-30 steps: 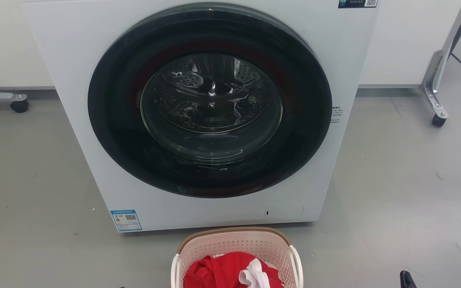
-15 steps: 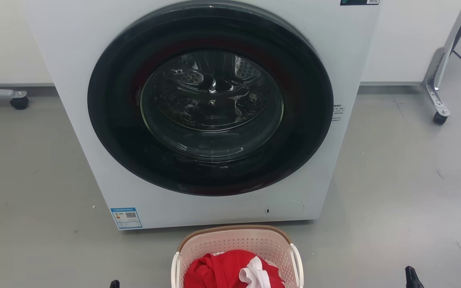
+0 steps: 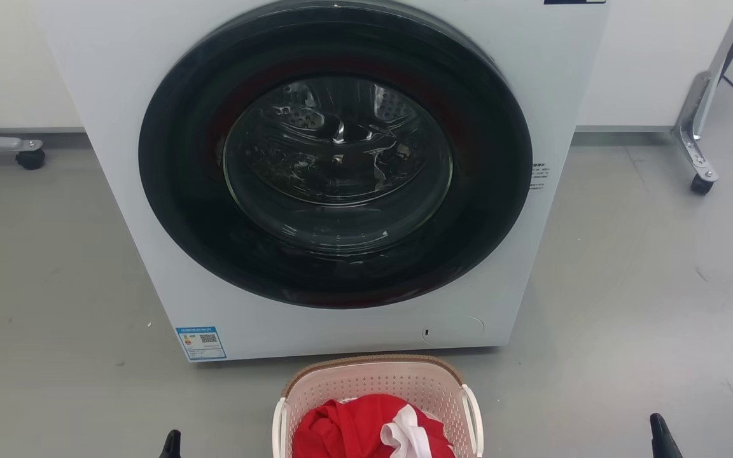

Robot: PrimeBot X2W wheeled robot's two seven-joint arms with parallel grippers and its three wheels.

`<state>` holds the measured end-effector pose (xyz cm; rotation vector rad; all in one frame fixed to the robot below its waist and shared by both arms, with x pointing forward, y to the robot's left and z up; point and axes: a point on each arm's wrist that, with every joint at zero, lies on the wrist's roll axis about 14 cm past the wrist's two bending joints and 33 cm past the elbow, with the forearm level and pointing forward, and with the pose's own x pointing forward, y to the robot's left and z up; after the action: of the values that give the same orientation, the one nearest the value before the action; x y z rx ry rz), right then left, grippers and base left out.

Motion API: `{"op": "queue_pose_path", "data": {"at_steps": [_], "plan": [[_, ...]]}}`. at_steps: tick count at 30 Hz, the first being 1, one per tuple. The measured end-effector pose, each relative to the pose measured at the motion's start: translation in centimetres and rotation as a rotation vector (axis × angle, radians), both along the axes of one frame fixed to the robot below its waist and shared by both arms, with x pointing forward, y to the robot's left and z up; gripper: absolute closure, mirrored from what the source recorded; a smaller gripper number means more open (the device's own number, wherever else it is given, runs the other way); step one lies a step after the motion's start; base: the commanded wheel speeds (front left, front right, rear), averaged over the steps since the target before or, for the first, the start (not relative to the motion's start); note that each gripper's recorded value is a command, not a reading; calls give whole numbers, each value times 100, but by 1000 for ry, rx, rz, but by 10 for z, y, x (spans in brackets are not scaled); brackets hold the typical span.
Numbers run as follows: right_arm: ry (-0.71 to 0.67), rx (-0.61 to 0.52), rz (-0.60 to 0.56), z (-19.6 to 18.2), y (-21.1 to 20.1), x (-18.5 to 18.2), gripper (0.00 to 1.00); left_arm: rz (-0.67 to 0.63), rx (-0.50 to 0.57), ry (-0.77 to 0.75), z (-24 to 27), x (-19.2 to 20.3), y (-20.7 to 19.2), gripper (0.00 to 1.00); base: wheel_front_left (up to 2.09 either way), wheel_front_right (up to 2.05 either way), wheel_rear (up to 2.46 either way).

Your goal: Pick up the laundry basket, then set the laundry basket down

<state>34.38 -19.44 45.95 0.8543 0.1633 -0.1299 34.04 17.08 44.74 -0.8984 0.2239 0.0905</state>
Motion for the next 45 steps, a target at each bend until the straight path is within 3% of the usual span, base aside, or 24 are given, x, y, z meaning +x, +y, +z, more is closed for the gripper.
{"op": "queue_pose_path", "data": {"at_steps": [45], "plan": [[-121, 706, -76, 20, -11, 35, 100, 101, -648, -119, 30, 37, 21, 100, 0, 0, 0]]}}
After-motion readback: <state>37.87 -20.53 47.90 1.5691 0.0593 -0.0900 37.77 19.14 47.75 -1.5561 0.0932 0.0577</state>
